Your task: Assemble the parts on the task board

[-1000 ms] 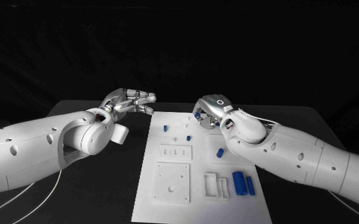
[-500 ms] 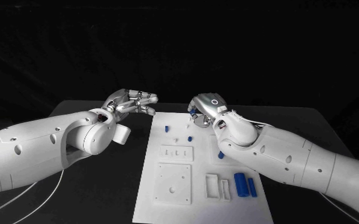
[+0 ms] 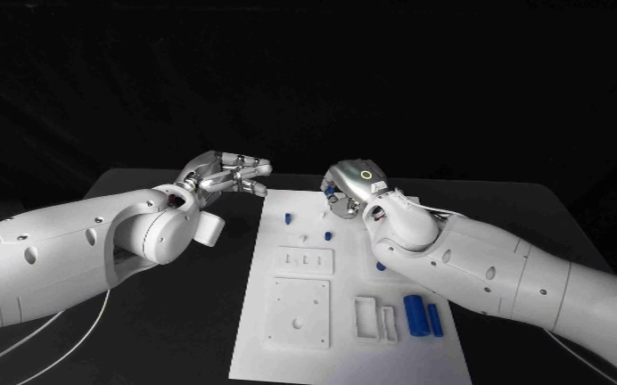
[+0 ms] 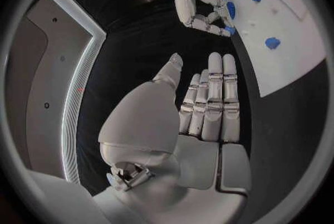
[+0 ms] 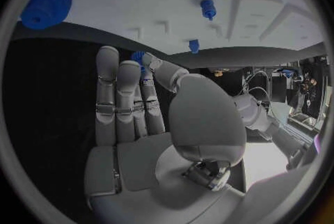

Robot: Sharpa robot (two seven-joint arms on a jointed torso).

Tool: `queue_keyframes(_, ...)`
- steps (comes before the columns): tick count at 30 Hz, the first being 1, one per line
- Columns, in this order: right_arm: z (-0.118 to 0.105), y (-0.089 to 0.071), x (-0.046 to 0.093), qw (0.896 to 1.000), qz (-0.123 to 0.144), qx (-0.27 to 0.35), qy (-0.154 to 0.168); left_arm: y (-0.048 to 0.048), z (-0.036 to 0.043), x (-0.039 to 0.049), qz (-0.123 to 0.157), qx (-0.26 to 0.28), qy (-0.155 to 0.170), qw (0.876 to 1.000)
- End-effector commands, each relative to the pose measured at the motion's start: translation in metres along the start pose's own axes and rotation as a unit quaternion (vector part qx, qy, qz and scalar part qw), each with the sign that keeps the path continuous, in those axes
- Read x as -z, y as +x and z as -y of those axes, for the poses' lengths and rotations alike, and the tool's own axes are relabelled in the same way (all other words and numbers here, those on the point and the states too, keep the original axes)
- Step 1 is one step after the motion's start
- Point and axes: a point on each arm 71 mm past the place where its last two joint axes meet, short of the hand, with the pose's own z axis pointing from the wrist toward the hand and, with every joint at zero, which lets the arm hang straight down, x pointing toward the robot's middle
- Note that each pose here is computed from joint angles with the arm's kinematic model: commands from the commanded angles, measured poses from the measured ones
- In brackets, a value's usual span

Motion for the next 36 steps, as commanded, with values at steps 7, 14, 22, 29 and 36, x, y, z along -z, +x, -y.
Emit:
queue_keyframes(7,-0.004,0.005,0.0,1.0,-0.024,0.003,-0.012,0.0037,0.0023,-0.0014,-0.01,0.001,0.006,1.0)
queue_keyframes(14,-0.004,0.009,0.0,0.999,-0.039,0.006,-0.013,0.0038,0.0023,-0.0014,-0.01,0.001,0.005,1.0)
queue_keyframes(22,-0.003,0.016,0.001,0.999,-0.051,0.015,-0.006,0.0042,0.0023,-0.0015,-0.011,0.001,0.005,1.0)
queue_keyframes(29,0.0,0.019,0.001,0.998,-0.052,0.021,0.003,0.0038,0.0023,-0.001,-0.01,0.001,0.005,1.0)
queue_keyframes(36,-0.001,0.019,0.0,0.998,-0.051,0.022,0.005,0.0037,0.0023,-0.001,-0.01,0.001,0.005,1.0)
